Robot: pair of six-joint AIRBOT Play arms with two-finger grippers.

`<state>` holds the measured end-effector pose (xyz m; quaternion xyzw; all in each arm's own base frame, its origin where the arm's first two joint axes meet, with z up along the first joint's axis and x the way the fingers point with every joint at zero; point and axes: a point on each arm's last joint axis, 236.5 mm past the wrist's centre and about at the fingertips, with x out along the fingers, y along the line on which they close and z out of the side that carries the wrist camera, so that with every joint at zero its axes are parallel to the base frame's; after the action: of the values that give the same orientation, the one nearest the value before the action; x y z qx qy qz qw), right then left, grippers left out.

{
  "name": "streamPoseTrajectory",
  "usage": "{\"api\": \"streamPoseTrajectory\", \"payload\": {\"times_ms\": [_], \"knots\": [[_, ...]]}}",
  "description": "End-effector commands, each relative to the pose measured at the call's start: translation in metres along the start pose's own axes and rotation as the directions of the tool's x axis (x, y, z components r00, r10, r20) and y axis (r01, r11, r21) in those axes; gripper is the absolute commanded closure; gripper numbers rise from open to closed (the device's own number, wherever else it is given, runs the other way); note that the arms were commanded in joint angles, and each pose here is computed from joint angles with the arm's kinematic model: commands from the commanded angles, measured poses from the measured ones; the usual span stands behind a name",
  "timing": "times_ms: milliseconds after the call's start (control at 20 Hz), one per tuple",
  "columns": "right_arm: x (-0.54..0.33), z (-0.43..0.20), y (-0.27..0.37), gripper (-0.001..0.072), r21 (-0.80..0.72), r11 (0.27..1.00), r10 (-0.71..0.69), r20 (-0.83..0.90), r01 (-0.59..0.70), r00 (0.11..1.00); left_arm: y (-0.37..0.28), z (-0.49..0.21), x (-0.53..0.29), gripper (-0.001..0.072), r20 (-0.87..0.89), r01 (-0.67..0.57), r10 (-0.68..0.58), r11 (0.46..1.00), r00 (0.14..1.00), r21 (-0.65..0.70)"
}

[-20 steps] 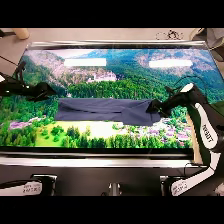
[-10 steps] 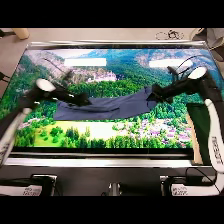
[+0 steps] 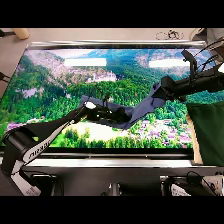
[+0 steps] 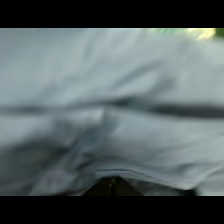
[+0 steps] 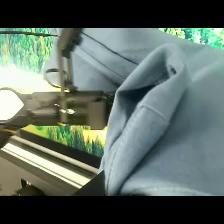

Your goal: Fold the shirts.

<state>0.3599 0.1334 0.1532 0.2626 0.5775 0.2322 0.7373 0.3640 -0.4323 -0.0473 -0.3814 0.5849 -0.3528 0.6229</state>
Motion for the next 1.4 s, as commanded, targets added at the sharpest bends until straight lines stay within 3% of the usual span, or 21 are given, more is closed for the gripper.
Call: {"api": "streamPoseTrajectory", "payload": {"times_ms": [0, 200, 400, 450, 500, 650, 750, 850, 950, 1000, 1350], "knots": [[0.023, 0.015, 0.014, 0.0694, -0.005, 0.999, 0.033, 0.030, -0.033, 0.999, -0.012, 0.054, -0.063, 0.0684, 0.136, -0.036, 0.017, 0.989, 0.991, 0.141], [0.128, 0.027, 0.062, 0.0694, -0.016, 0.987, 0.163, -0.004, -0.163, 0.987, -0.050, 0.132, -0.249, 0.0684, 0.469, -0.170, 0.038, 0.956, 0.882, 0.241], [0.253, 0.000, 0.117, 0.0674, 0.086, 0.943, 0.329, -0.124, -0.320, 0.936, -0.119, 0.128, -0.396, 0.0683, 0.703, -0.220, -0.064, 0.926, 0.708, 0.306], [0.277, -0.005, 0.123, 0.0427, 0.107, 0.935, 0.351, -0.142, -0.338, 0.926, -0.135, 0.119, -0.416, 0.0683, 0.732, -0.235, -0.090, 0.914, 0.676, 0.330], [0.291, -0.004, 0.127, -0.0002, 0.139, 0.922, 0.380, -0.143, -0.362, 0.914, -0.151, 0.108, -0.430, 0.0683, 0.748, -0.248, -0.113, 0.902, 0.654, 0.354], [0.274, 0.013, 0.115, 0.0030, 0.151, 0.911, 0.404, -0.143, -0.383, 0.904, -0.164, 0.081, -0.440, 0.0683, 0.744, -0.318, -0.099, 0.861, 0.661, 0.398], [0.233, 0.021, 0.072, 0.0031, 0.092, 0.952, 0.306, -0.196, -0.293, 0.932, -0.152, 0.071, -0.434, 0.0683, 0.722, -0.374, -0.038, 0.837, 0.690, 0.401], [0.180, 0.018, -0.023, 0.0031, 0.027, 1.000, -0.001, -0.266, 0.008, 0.964, -0.137, 0.072, -0.432, 0.0683, 0.715, -0.420, 0.020, 0.820, 0.698, 0.387], [0.128, 0.004, -0.125, 0.0054, 0.022, 0.924, -0.350, -0.348, 0.381, 0.870, -0.126, 0.074, -0.433, 0.0683, 0.720, -0.451, 0.061, 0.815, 0.692, 0.364], [0.121, -0.006, -0.148, 0.0054, 0.038, 0.896, -0.396, -0.383, 0.443, 0.834, -0.121, 0.074, -0.434, 0.0683, 0.721, -0.462, 0.081, 0.815, 0.688, 0.349], [0.249, -0.038, -0.102, 0.0061, 0.236, 0.958, -0.074, -0.347, 0.164, 0.935, -0.115, 0.060, -0.423, 0.0683, 0.671, -0.455, 0.113, 0.815, 0.733, 0.360]]}}
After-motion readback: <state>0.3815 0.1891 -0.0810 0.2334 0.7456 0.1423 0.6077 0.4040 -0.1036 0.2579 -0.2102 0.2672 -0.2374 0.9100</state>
